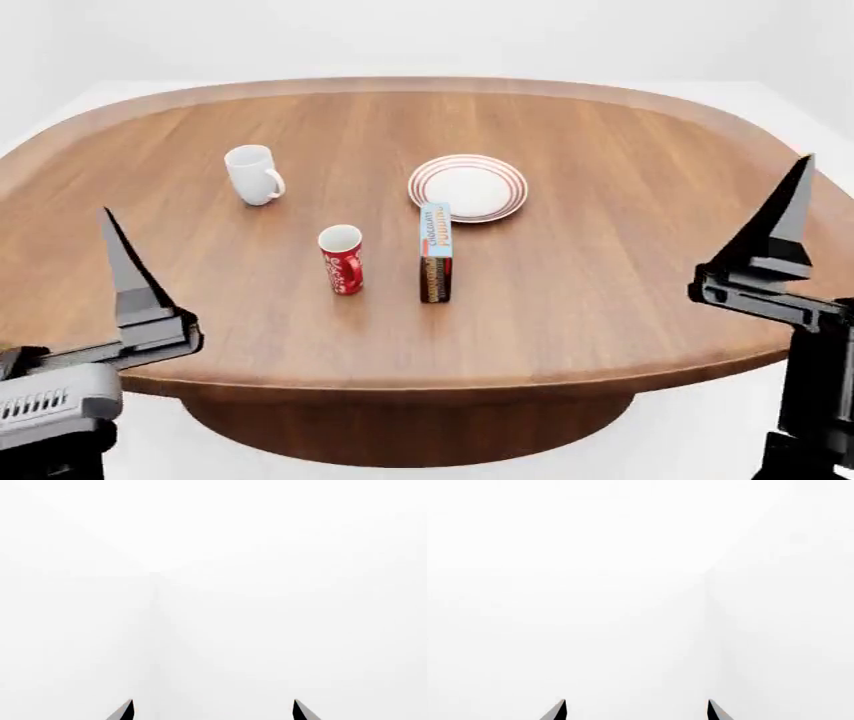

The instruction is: Pick up the white mug and put it on the plate, and put the chocolate pudding to the right of the plate.

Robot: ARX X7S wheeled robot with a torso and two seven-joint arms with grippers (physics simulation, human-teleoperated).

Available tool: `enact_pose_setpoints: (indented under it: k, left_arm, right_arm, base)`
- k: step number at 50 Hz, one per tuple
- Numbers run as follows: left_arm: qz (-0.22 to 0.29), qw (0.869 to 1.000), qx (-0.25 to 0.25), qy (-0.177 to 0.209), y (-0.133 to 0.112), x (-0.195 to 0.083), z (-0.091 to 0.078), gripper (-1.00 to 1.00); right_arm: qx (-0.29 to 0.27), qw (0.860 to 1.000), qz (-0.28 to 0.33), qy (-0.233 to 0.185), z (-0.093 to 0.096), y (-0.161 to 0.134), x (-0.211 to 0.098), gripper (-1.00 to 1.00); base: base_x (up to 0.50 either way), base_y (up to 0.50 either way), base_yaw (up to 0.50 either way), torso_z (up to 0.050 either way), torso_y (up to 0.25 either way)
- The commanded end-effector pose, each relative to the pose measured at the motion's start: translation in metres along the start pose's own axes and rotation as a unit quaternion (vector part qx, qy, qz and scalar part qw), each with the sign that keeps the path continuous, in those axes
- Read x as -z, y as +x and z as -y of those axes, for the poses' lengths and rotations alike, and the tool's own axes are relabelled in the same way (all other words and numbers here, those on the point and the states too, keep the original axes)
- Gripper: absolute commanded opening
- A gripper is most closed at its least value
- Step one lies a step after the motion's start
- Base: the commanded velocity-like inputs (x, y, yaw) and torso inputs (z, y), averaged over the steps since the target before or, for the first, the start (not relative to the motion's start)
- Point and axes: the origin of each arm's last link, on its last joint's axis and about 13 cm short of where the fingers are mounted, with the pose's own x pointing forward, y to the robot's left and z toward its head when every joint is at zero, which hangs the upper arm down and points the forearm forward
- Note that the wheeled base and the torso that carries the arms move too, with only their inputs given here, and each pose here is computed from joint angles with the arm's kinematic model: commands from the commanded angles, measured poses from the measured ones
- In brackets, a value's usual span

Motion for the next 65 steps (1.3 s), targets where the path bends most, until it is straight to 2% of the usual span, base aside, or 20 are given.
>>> enact_pose_setpoints:
  k: [1,5,10,14,22,31,38,40,65]
  left_arm:
    - [0.081,0.993,-0.08,0.015,0.002,-0.034,-0.028,1.0]
    - [0.094,0.99,-0.104,0.014,0.003,-0.036,-0.034,1.0]
    - [0.103,0.986,-0.129,0.014,0.002,-0.039,-0.041,1.0]
    - [0.111,0.983,-0.143,0.015,0.001,-0.042,-0.045,1.0]
    - [0.119,0.981,-0.15,0.014,0.0,-0.045,-0.047,1.0]
    - [0.118,0.983,-0.142,0.013,0.0,-0.045,-0.045,1.0]
    - [0.116,0.984,-0.137,0.012,0.001,-0.044,-0.044,1.0]
    - [0.115,0.984,-0.137,0.011,0.001,-0.044,-0.043,1.0]
    - [0.112,0.985,-0.133,0.01,0.001,-0.042,-0.042,1.0]
  right_arm:
    - [0.019,0.988,0.154,-0.005,0.012,0.01,-0.049,1.0]
    - [0.029,0.981,0.191,0.005,0.013,0.009,-0.056,1.0]
    - [0.036,0.98,0.197,0.016,0.014,0.01,-0.059,1.0]
    - [0.023,0.973,0.228,0.022,0.013,0.007,-0.064,1.0]
    - [0.003,0.969,0.246,0.026,0.01,0.005,-0.069,1.0]
    - [-0.028,0.971,0.235,0.023,0.004,0.003,-0.067,1.0]
    - [-0.072,0.975,0.21,0.013,-0.003,-0.001,-0.061,1.0]
    - [-0.075,0.975,0.21,0.003,-0.003,-0.001,-0.06,1.0]
    - [-0.092,0.974,0.208,0.017,-0.004,-0.002,-0.059,1.0]
  base:
    - [0.0,0.0,0.0,0.0,0.0]
    - [0.0,0.0,0.0,0.0,0.0]
    - [0.0,0.0,0.0,0.0,0.0]
    - [0.19,-0.14,0.0,0.0,0.0]
    - [0.47,-0.27,0.0,0.0,0.0]
    - [0.5,-0.16,0.0,0.0,0.0]
    - [0.5,-0.08,0.0,0.0,0.0]
    - [0.5,0.0,0.0,0.0,0.0]
    - [0.5,0.0,0.0,0.0,0.001]
